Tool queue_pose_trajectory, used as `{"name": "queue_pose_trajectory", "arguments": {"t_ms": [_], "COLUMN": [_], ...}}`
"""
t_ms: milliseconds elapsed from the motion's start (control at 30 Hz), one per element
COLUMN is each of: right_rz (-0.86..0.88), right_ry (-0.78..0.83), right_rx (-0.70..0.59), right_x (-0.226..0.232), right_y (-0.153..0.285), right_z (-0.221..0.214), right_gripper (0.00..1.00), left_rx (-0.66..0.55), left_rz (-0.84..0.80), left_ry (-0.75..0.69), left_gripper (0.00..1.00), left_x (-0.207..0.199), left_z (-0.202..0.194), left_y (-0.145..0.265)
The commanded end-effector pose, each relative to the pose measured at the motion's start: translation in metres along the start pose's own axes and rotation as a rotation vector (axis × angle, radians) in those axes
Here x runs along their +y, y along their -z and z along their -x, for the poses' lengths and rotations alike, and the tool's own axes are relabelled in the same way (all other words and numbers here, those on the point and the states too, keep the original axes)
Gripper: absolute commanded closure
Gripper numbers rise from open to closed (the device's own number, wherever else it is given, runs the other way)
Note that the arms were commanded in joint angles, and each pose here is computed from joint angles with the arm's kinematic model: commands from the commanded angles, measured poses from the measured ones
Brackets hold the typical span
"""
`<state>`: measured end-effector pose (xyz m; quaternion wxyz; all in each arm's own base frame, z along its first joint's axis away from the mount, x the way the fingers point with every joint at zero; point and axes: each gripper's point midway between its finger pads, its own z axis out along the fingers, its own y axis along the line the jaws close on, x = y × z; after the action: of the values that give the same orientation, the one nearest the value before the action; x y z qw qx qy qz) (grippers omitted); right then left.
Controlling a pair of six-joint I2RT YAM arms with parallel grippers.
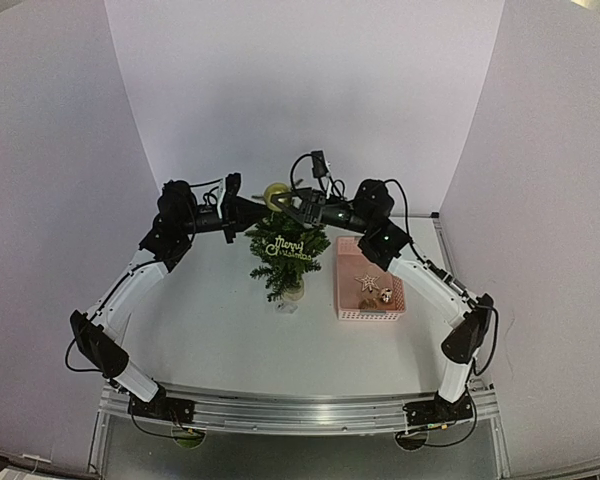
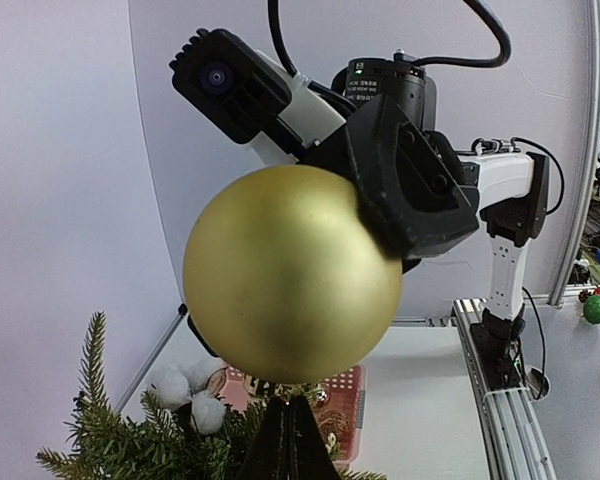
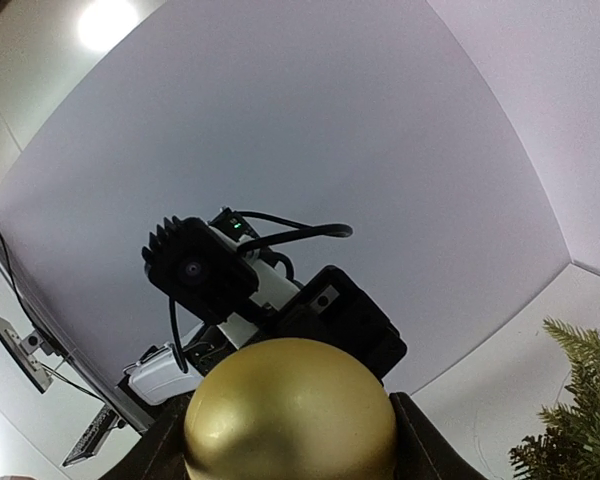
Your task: Decorate the small christmas tree
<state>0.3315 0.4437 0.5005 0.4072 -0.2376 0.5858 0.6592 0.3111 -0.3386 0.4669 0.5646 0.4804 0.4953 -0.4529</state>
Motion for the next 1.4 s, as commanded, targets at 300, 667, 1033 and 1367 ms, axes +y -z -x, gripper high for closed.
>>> {"name": "queue_pose_trajectory", "arguments": {"t_ms": [300,667,1033,1367], "right_rz": [-0.019,0.016,0.017,-0.01], "right_ry": [0.003,0.074,0.189,0.19], "right_rx": [-0.03,-0.021,0.126,0.155], "right_x": [0.01,0.028,0.037,0.032], "right_y": [0.024,0.029,0.007,0.018], "right_z": [0.009,0.013,-0.041,-0.059], "right_gripper": [0.22,0.14,0.2,0.19], "left_rx": [-0.078,0.068,0.442,0.662], "left_rz": [0.045,0.012,0.033,-0.174], "left_ry": [-0.13,-0.247,-0.404,-0.248], "left_gripper": [1.0,1.0,1.0,1.0], "left_x": [-0.013,-0.038,-0.046,-0.067], "left_z": [0.06,0.043,-0.042,-0.11], "left_y": [0.03,0.052,0.084,0.106]}}
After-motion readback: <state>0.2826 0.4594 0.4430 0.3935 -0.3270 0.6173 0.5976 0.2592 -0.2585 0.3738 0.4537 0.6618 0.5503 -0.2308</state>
